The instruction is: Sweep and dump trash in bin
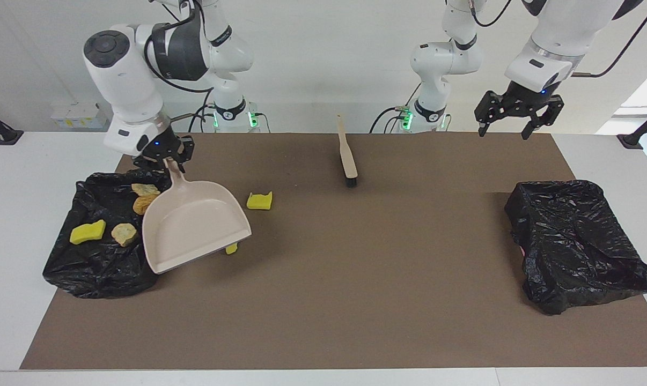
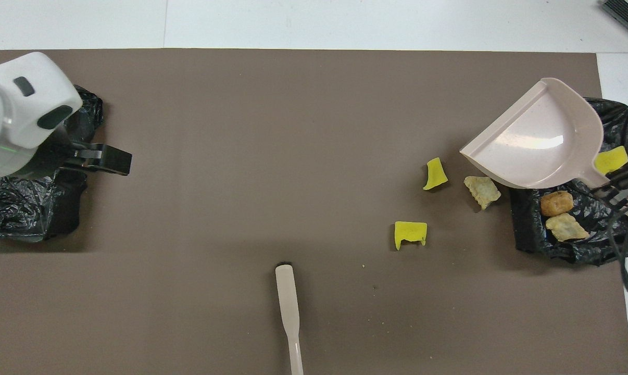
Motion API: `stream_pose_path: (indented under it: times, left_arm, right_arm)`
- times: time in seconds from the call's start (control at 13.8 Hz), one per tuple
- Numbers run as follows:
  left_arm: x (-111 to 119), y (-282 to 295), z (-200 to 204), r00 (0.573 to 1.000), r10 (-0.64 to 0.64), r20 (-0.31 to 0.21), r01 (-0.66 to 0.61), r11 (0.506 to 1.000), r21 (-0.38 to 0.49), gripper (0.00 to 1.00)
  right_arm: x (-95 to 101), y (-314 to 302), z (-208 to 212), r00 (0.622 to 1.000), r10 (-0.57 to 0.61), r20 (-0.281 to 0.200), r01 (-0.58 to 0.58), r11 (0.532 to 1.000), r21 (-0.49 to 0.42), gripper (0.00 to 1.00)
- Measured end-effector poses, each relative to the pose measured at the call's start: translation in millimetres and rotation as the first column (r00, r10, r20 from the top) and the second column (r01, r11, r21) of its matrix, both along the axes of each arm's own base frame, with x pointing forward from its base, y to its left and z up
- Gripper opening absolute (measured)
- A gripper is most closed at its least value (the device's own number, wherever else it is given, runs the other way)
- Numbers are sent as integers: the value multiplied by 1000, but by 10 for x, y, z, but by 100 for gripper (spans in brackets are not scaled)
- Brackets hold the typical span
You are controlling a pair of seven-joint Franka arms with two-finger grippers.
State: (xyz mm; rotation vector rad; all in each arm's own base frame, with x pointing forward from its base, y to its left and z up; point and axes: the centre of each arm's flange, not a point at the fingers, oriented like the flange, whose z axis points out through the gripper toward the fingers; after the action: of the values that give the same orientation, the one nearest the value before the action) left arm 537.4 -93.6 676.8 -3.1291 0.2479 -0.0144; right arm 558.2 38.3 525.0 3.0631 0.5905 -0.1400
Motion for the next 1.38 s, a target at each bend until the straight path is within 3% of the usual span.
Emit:
stream_pose_path:
  times: [0.29, 0.65, 1.09, 1.38]
  left_arm:
    - [5, 199, 38, 1000, -21, -14, 21, 999, -39, 100]
    - [-39, 241, 91, 999, -33, -11, 33, 999, -42, 100]
    - [-59, 287, 74, 999, -25, -20, 24, 999, -40, 100]
    - [-61, 344, 84, 1000, -14, -18, 14, 999, -40, 100]
  right_arm:
    - [69, 986, -336, 987, -160, 19, 159, 987, 15, 32]
    - [-16, 2285, -964, 957, -287, 30, 286, 957, 40, 32]
    - [-64, 3449, -1444, 931, -365, 13, 364, 930, 45, 32]
    - [41, 3717, -1606, 928, -372, 8, 370, 926, 70, 32]
